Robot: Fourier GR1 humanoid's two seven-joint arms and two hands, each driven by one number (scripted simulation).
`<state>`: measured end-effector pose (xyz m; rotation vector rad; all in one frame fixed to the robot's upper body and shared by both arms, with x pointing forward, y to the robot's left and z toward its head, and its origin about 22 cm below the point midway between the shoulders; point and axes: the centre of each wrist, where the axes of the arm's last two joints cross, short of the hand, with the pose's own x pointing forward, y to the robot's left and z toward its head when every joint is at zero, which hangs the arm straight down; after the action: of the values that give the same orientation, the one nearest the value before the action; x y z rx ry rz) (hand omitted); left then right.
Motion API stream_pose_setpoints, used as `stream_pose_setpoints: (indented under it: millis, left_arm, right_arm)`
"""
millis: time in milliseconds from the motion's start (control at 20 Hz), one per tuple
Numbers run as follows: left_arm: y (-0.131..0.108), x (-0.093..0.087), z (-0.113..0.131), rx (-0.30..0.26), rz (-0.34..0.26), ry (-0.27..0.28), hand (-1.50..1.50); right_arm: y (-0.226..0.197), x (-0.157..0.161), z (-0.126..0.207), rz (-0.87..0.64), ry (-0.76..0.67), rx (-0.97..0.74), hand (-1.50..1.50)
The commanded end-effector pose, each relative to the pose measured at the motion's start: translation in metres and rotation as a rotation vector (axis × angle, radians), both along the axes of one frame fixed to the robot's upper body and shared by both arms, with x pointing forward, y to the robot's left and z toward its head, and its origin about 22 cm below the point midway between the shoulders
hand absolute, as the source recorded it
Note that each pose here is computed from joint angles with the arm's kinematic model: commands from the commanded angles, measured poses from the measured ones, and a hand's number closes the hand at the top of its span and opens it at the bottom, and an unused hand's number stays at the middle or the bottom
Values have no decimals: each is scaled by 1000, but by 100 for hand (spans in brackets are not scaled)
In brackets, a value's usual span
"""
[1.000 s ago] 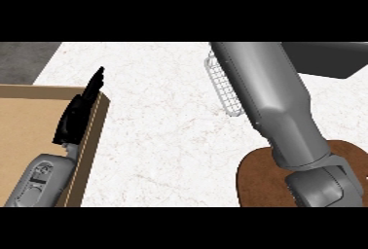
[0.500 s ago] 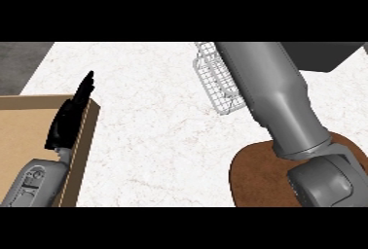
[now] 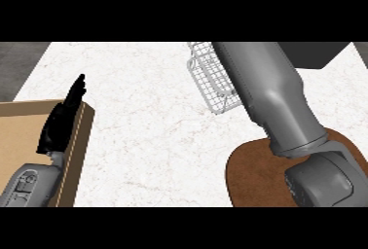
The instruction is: Pick the bell pepper from the cutting board and place it in the tiered basket
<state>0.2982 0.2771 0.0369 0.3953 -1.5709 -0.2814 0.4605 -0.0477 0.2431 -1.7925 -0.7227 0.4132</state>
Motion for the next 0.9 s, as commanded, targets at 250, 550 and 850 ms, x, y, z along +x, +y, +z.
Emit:
stream_pose_setpoints:
  millis: [250,550,850]
  left_arm:
    - [0,-12,-16,6,-6,2,0]
    - [11,1,4,12,5,13,0]
    - [8,2,7,-3,9,16,0]
  right_arm:
    - [-11,4,-33,-160,-24,246,150]
    - [-36,6,-56,-216,-74,463,-150]
    - [-36,3,-41,-143,-311,481,-150]
